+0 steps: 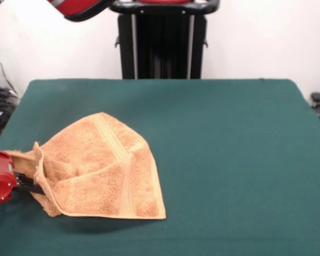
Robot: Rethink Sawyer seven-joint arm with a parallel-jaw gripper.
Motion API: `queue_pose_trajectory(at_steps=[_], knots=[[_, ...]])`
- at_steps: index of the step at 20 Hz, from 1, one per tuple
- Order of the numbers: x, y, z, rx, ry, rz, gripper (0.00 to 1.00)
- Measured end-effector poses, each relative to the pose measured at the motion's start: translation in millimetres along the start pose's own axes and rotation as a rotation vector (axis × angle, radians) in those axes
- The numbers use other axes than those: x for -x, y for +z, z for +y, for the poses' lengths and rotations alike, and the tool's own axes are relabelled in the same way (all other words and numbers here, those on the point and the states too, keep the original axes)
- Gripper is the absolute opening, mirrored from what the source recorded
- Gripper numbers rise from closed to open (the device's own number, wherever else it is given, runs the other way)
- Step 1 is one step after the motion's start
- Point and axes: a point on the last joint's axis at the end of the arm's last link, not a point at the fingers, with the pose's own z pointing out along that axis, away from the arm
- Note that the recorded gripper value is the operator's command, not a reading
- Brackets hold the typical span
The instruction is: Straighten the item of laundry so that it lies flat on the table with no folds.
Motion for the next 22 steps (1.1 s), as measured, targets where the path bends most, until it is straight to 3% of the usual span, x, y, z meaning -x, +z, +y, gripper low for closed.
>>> queue_pose_trajectory(at_steps=[22], knots=[[-2.6, -3.8, 2.1, -0.02, -0.014, -0.002, 0.0]])
